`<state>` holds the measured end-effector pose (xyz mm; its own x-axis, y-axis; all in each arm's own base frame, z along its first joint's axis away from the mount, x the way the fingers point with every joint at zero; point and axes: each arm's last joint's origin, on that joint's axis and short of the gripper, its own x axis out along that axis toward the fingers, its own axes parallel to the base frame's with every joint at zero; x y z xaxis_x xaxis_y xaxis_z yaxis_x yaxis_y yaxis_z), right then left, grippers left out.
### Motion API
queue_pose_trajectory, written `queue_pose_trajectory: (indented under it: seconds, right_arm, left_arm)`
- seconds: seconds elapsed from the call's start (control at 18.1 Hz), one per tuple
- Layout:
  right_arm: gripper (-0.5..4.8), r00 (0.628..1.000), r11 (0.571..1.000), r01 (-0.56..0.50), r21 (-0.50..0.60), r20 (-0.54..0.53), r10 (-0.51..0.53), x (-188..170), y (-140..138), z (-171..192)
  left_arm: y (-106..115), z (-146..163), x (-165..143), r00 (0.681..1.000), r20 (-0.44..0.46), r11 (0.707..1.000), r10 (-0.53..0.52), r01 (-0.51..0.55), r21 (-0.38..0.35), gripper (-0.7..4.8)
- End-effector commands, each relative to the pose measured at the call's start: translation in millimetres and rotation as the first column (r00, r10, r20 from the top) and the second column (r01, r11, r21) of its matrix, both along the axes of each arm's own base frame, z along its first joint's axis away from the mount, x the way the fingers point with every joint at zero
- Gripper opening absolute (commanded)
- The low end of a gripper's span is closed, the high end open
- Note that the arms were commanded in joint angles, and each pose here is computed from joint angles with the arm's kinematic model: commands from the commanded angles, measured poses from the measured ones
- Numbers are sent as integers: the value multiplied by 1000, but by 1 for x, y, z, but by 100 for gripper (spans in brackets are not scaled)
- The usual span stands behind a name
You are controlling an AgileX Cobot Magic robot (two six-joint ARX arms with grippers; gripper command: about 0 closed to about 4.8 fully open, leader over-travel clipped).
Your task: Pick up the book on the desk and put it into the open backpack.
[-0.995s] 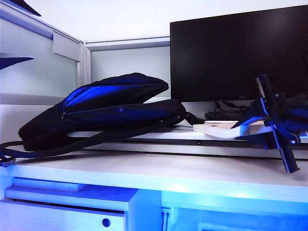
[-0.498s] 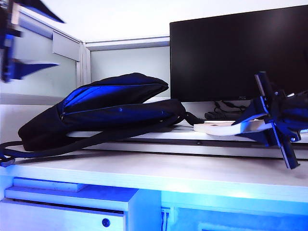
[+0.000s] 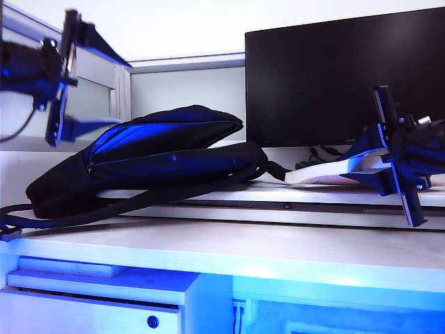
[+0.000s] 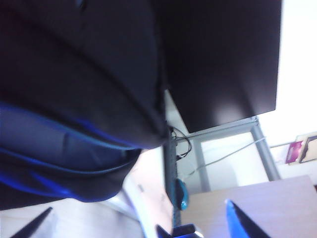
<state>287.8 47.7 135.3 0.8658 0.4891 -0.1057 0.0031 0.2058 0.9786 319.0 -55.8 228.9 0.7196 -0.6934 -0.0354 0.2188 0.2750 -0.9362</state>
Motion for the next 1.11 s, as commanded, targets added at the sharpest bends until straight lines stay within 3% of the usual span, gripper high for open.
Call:
queue_pose_trajectory:
  seconds: [0.06,0.28,0.55,0.94,1.0,1.05,1.11]
  right_arm:
    - [-9,994,1000,8,3,105,-8,3,0,13]
    - [-9,992,1000,5,10,125,-6,3,0,15]
    - [-9,988,999,28,19,154,-31,3,-1,18]
    - [-9,979,997,63,41,192,-69,3,-5,23]
    - [-9,973,997,70,45,216,-78,4,-9,25]
    - [-9,969,996,73,49,234,-83,4,-10,27]
    - [-9,963,996,75,54,255,-87,3,-12,30]
  left_arm:
    - [-3,-2,6,1000,31,1000,-6,7,-3,479]
    - [-7,6,27,998,57,1000,-16,17,-7,479]
    - [-44,-9,54,995,10,995,-97,97,-22,479]
    - [-55,-7,76,999,17,999,-44,44,-15,479]
    - [-55,-16,80,1000,-21,1000,9,-9,-5,337]
    - [-55,-24,82,999,-47,1000,23,-23,2,102]
    - [-56,-31,84,998,-58,1000,23,-23,5,-9]
